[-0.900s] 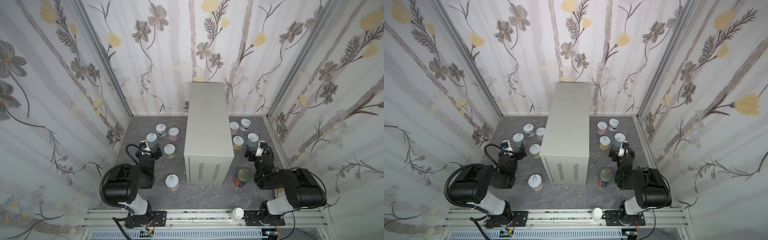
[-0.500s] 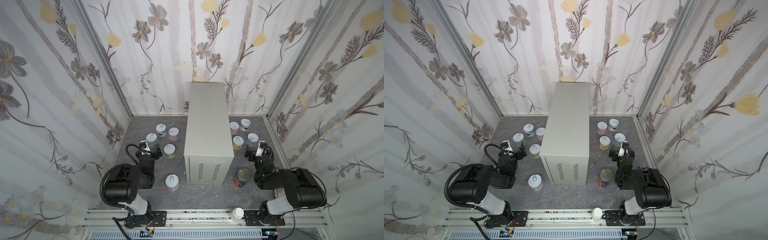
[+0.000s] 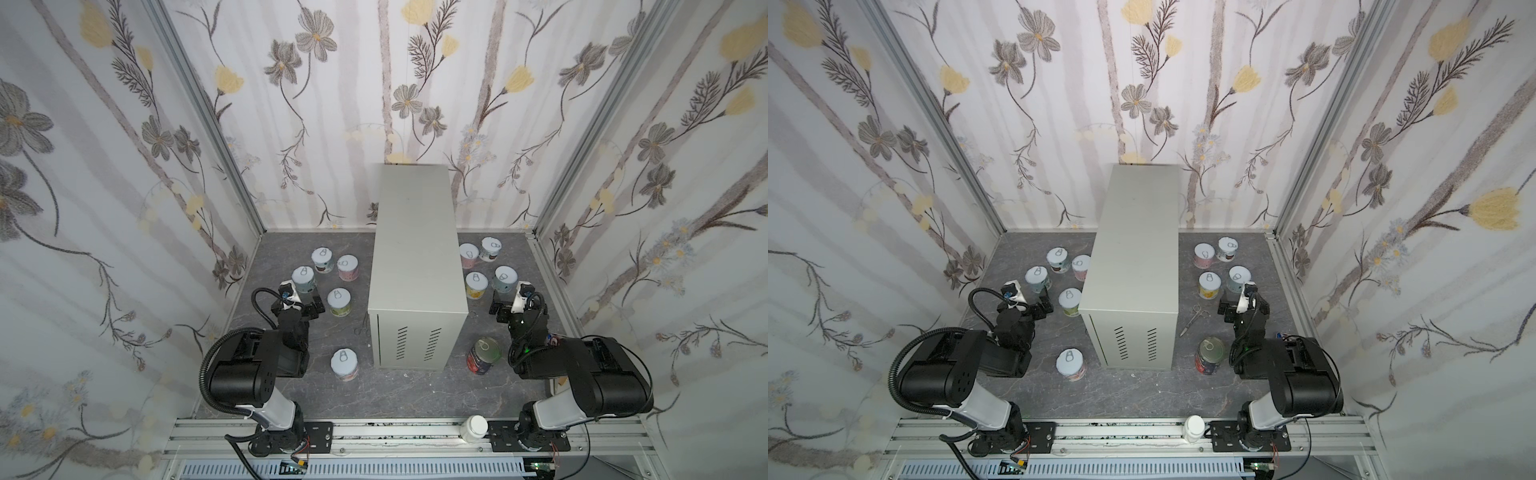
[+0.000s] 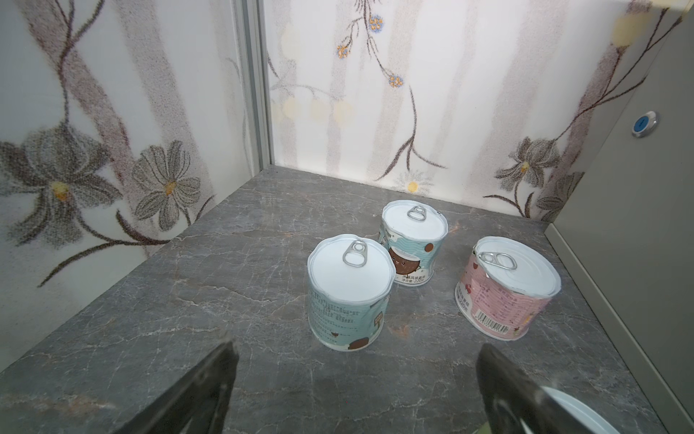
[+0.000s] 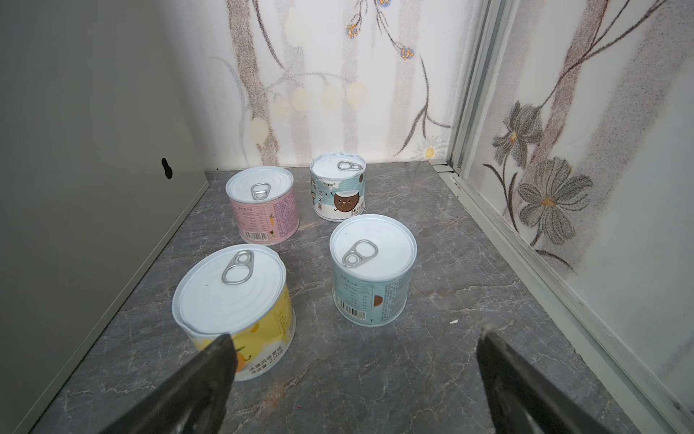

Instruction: Place and organize the canned foods onto the counter

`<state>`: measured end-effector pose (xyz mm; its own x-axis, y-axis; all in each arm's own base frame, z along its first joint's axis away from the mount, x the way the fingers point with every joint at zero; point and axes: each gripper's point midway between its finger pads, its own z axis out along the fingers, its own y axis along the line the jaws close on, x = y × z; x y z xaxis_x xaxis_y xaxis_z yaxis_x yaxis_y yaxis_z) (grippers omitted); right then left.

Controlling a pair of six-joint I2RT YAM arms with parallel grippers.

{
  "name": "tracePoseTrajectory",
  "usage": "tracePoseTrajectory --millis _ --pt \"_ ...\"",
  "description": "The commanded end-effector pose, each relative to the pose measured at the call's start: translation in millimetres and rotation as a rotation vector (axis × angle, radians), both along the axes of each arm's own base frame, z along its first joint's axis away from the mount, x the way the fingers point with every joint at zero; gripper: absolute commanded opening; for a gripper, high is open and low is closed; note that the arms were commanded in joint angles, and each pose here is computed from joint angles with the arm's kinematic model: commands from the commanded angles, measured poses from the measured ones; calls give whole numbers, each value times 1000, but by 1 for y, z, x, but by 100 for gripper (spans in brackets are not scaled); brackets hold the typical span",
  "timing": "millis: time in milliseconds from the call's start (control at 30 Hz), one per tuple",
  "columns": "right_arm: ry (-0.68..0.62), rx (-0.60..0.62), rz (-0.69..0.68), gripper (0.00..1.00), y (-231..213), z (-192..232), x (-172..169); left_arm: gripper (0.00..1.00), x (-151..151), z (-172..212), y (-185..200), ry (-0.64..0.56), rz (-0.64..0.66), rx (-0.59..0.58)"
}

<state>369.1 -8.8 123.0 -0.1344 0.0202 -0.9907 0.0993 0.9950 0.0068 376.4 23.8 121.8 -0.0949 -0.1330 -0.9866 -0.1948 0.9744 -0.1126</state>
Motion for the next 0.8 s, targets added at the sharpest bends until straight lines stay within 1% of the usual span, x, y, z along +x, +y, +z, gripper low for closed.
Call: tracePoseTrajectory --millis 0,567,667,767 --pt "-46 5 2 100 0 12 1 100 1 8 2 -36 12 -10" --pt "-46 16 9 100 -1 12 2 100 1 9 2 -35 14 -8" --pt "-58 24 -23 100 -7 20 2 100 1 9 2 -35 13 -8" --pt "-30 38 -85 99 -16 36 7 100 0 16 9 -41 76 -7"
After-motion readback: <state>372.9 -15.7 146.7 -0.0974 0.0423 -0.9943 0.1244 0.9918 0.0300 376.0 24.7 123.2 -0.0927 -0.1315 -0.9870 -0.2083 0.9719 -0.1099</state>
